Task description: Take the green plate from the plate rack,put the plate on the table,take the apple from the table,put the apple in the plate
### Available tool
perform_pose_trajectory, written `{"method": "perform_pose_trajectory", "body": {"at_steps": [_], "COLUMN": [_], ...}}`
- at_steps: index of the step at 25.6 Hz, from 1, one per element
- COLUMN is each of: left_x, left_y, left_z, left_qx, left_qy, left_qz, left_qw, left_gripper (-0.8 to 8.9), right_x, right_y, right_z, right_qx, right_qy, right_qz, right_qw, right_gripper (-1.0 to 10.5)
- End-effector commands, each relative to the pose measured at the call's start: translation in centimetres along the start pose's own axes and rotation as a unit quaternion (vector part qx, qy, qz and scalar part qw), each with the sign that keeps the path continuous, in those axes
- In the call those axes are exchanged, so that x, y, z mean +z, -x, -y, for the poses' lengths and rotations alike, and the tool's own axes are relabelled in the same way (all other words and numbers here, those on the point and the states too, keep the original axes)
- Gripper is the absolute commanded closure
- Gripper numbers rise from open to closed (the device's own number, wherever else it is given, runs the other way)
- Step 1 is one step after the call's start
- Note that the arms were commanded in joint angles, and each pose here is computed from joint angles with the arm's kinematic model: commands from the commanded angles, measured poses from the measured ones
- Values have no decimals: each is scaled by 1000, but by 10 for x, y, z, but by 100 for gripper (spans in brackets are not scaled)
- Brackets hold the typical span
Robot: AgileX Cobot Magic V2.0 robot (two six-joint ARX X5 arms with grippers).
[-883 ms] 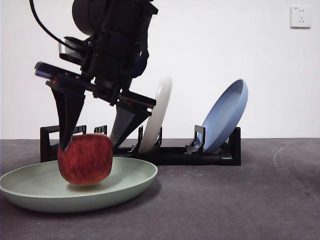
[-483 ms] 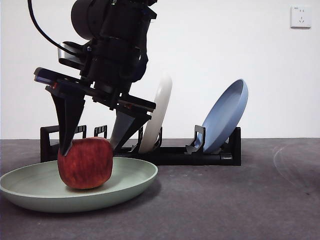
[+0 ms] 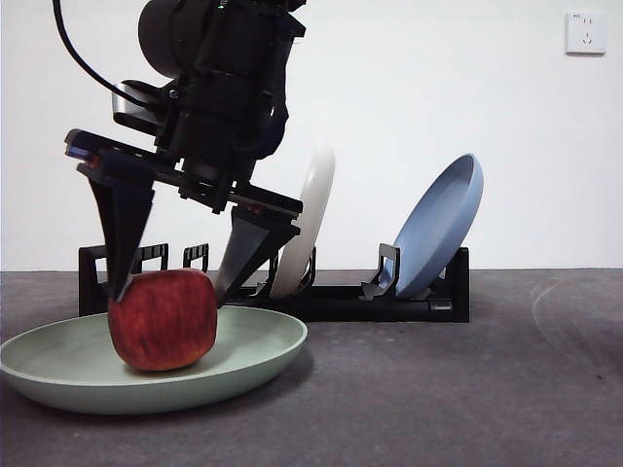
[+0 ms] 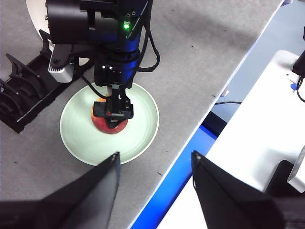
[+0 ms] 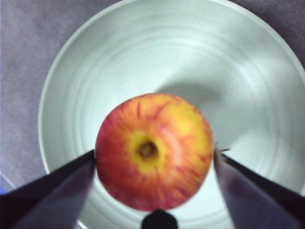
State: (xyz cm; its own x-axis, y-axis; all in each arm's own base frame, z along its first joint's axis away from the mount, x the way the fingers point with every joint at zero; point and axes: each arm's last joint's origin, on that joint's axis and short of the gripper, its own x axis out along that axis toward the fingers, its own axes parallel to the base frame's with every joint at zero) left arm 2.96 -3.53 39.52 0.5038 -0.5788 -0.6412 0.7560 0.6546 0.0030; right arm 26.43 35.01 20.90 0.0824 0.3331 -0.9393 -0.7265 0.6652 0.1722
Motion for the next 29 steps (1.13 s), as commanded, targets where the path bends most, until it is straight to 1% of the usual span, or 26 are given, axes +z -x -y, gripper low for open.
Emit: {"method": "perform_pose_trajectory", "body": {"at_steps": [1,5,7,10,12,14,16,19,21,23,25,29], "left_x": [-1,-1,-1,-1,-1,0,2,6,9,13,17,23], "left_y": [1,1,1,0,0,-1,-3,-6,-9,-12,-15,-23], "left_z": [0,0,0,0,0,0,0,0,0,0,0,1], "left_qx": [0,0,1,1,1,1,3,3,4,7,7,-8], "left_qy": [5,5,5,5,4,3,2,0,0,0,1,0], "left_qz": [0,0,0,0,-1,-4,-5,0,3,5,7,4], "left_qw": [1000,1000,1000,1000,1000,1000,1000,1000,1000,1000,1000,1000], "left_gripper": [563,563,563,563,563,563,563,563,563,563,563,563], "right_x": [-1,-2,-4,-5,-2,-3,-9,-24,-38,-57,-76,-117], "right_y": [-6,-6,2,27,55,94,131,177,208,238,263,293], "right_z": [0,0,1,3,1,-2,-7,-12,-15,-18,-20,-20], "right_qx": [1,0,-4,-12,-14,-14,-10,-4,1,7,14,20], "right_qy": [-6,-9,-13,-3,9,14,18,15,12,17,13,1], "right_qz": [-7,-12,-40,-86,-86,-69,-25,29,65,101,131,166], "right_qw": [1000,1000,999,996,996,997,999,999,998,995,991,986], "right_gripper": [499,500,500,501,501,501,502,506,505,505,506,506]}}
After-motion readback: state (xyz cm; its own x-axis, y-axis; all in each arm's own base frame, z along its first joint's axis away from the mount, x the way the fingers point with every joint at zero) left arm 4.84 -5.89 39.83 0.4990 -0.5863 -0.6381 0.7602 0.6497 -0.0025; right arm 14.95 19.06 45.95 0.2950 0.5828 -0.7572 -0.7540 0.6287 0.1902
